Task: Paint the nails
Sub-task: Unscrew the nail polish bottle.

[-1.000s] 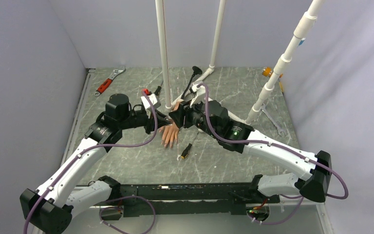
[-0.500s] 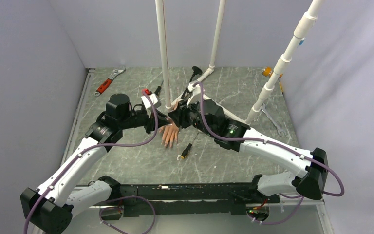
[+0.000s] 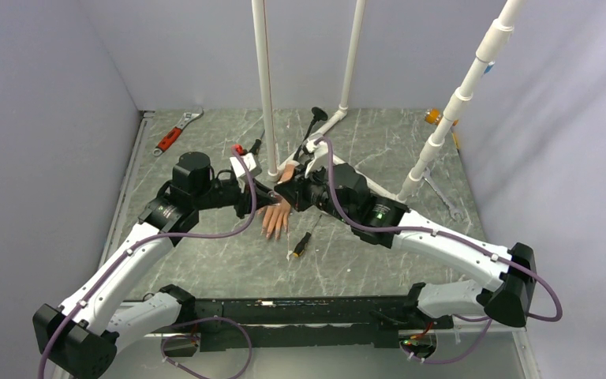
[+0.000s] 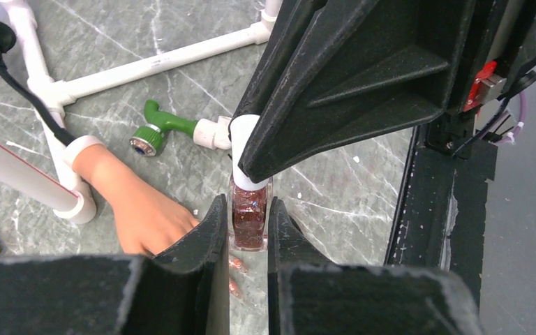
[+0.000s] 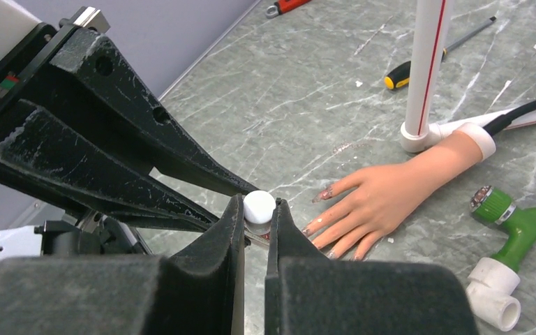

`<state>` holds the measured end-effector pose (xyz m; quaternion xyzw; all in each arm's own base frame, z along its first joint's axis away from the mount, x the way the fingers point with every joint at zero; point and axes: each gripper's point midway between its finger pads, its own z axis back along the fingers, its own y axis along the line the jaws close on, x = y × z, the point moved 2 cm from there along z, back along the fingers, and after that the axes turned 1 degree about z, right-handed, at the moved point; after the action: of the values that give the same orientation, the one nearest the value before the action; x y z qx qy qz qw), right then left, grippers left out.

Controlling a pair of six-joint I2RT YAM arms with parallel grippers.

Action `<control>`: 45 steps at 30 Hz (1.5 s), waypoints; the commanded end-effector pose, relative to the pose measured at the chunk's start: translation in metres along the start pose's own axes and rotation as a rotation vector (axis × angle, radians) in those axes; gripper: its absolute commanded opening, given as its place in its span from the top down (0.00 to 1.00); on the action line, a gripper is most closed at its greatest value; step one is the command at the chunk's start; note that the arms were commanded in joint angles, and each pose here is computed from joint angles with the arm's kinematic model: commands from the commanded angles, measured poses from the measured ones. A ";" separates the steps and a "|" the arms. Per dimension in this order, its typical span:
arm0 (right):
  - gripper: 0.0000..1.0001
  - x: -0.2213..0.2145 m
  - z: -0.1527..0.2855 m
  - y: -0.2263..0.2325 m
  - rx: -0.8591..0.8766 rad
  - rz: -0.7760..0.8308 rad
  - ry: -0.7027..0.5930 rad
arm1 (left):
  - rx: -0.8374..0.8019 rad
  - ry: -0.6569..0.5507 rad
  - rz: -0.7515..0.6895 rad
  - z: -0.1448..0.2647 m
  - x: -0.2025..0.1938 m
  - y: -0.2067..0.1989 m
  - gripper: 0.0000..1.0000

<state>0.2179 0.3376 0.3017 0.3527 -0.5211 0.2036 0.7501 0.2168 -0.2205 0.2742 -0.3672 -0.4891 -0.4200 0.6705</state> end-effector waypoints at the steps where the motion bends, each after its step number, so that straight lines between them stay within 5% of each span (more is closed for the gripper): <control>1: 1.00 0.010 0.014 0.016 0.106 0.033 -0.035 | -0.054 -0.090 -0.077 0.005 0.028 -0.011 1.00; 14: 1.00 -0.014 0.040 0.026 0.273 0.156 0.012 | -0.317 -0.115 -0.124 0.010 0.028 -0.049 1.00; 24: 1.00 -0.020 0.046 0.029 0.332 0.227 0.057 | -0.335 -0.105 -0.116 0.009 0.026 -0.050 1.00; 25: 0.93 -0.019 0.045 0.028 0.321 0.224 0.061 | -0.330 -0.107 -0.116 0.009 0.027 -0.049 1.00; 28: 0.49 -0.015 0.044 0.028 0.307 0.217 0.058 | -0.312 -0.105 -0.114 0.008 0.027 -0.047 1.00; 31: 0.29 -0.006 0.045 0.025 0.270 0.201 0.032 | -0.236 -0.099 -0.105 0.007 0.027 -0.037 1.00; 36: 0.24 0.017 0.043 0.013 0.142 0.117 -0.033 | -0.055 -0.075 -0.075 0.004 0.026 -0.010 1.00; 45: 0.28 0.050 0.033 0.009 0.040 -0.008 -0.135 | 0.087 -0.064 -0.044 0.004 0.023 0.012 1.00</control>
<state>0.1896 0.3156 0.3182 0.3755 -0.5241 0.2708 0.7149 0.2173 -0.2198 0.2744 -0.3647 -0.4912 -0.4225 0.6687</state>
